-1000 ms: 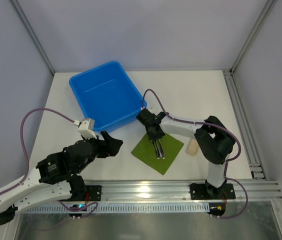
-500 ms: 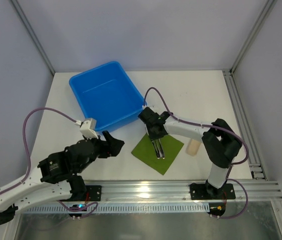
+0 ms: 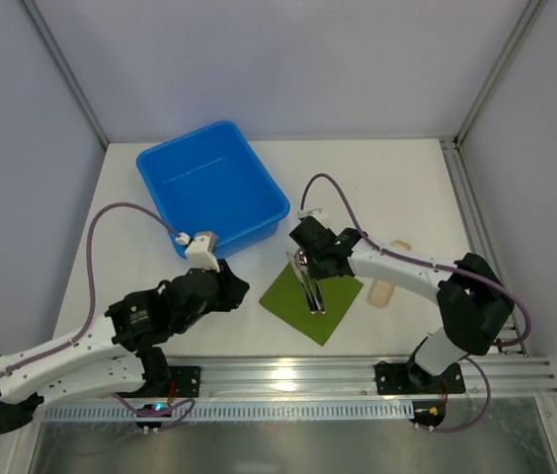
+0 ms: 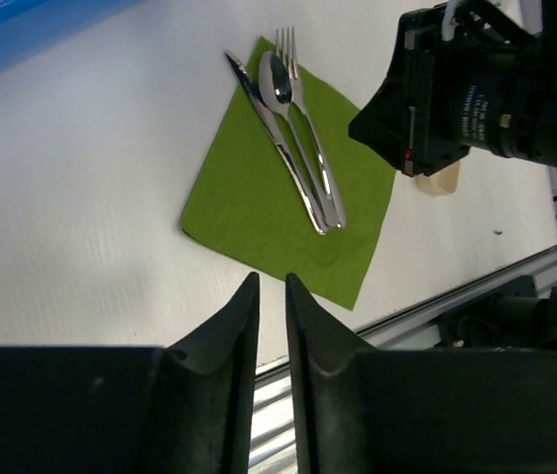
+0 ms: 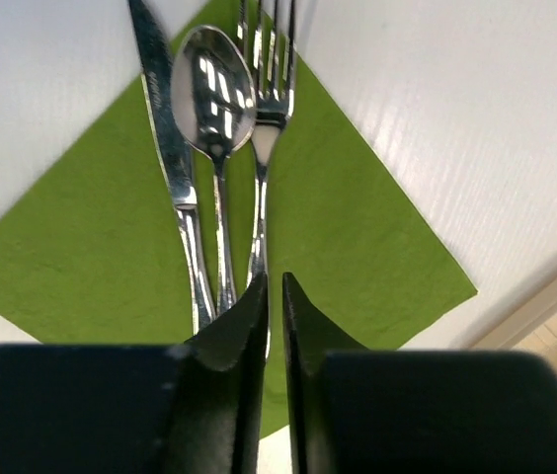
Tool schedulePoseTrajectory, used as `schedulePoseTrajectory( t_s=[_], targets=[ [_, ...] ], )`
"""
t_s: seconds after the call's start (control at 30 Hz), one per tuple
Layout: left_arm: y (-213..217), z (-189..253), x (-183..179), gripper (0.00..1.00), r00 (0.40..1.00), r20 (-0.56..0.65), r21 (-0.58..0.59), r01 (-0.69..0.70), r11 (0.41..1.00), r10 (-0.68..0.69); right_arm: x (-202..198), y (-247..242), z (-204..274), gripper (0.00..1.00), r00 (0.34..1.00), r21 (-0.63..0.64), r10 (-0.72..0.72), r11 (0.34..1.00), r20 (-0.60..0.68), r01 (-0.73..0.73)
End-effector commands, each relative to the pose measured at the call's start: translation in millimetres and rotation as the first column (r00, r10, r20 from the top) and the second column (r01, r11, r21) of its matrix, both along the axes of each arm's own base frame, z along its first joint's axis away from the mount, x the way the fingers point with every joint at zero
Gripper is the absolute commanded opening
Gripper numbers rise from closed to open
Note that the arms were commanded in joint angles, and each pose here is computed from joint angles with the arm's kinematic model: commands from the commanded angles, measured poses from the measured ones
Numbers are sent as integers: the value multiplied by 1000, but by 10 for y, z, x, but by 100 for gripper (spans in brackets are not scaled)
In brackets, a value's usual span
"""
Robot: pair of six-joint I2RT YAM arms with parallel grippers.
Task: Place the utensils on the paper napkin and roll it up
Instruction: Place the utensils on the napkin, then adjust the napkin at the center of the board.
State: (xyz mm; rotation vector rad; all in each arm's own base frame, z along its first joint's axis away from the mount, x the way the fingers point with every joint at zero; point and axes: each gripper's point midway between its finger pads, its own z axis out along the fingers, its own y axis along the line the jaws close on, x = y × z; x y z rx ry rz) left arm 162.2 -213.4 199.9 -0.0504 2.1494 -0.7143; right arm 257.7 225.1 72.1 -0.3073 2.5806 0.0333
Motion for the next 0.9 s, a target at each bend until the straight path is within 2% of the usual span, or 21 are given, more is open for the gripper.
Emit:
schedulePoseTrajectory(
  t_s=[0.0, 0.03, 0.1, 0.37, 0.47, 0.57, 0.67, 0.87],
  targets=[
    [-175, -42, 75, 15, 1000, -4, 7, 8, 1000, -8, 54, -123, 130, 10, 996, 37, -56, 998, 68, 54],
    [-209, -72, 89, 6, 1000, -9, 16, 9, 1000, -9, 48, -151, 127, 7, 996, 39, -61, 998, 70, 58],
    [-287, -85, 125, 0, 1000, -14, 27, 12, 1000, -11, 11, -230, 86, 4, 995, 39, -72, 997, 64, 70],
    [-575, -499, 333, 0, 997, -81, 162, 13, 987, 0, -57, -437, -51, 4, 990, 61, -126, 991, 62, 122],
    [-666, -638, 439, 0, 994, -109, 178, 13, 984, 7, -42, -510, -90, 4, 987, 75, -150, 987, 61, 145],
    [-760, -707, 532, 7, 993, -117, 169, 13, 986, 7, -45, -509, -100, 4, 987, 96, -151, 985, 50, 145],
    [-850, -853, 592, 9, 990, -141, 177, 17, 984, 9, -40, -503, -110, 4, 987, 99, -152, 984, 48, 147],
    [-919, -1104, 667, 4, 985, -168, 195, 3, 981, 30, -114, -468, -266, 4, 987, 112, -161, 981, -3, 160]
  ],
)
